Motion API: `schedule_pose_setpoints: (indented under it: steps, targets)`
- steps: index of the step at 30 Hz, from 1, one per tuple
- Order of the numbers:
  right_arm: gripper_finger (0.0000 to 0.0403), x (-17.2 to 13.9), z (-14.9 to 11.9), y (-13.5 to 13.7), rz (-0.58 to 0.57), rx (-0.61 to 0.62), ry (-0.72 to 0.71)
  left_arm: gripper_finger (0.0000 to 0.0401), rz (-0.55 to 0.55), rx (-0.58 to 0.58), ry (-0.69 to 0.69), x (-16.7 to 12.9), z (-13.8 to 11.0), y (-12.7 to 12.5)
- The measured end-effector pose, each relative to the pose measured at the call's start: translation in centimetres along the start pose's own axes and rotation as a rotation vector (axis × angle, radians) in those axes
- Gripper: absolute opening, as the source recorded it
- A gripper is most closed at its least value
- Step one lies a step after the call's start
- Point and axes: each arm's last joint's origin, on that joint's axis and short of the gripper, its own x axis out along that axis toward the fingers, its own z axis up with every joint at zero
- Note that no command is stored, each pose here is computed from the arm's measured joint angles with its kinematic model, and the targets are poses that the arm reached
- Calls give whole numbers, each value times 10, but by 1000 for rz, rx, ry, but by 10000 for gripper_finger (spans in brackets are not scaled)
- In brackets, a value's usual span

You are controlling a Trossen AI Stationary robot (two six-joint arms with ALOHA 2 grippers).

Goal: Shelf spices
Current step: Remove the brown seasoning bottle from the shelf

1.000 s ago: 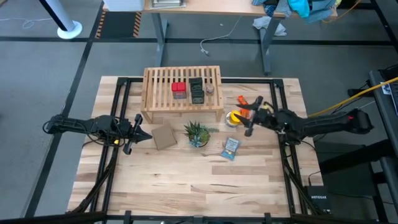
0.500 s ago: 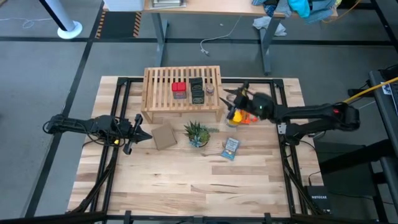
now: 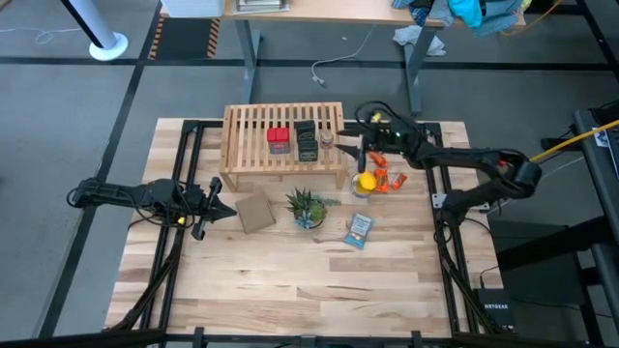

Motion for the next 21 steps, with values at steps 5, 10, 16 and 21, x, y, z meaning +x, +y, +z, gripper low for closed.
schedule_pose_setpoints:
  steps: [5,10,16,21]
  targets:
    - [198,16,-3,-13,67,20,4,0,0,0,0,0,0,0]
    - [198,26,-9,-19,94,37,21,0,-1,0,0,0,0,0]
    - [198,34,-10,-23,106,55,25,0,0,0,0,0,0,0]
    - [198,35,-6,-26,139,48,6,0,0,0,0,0,0,0]
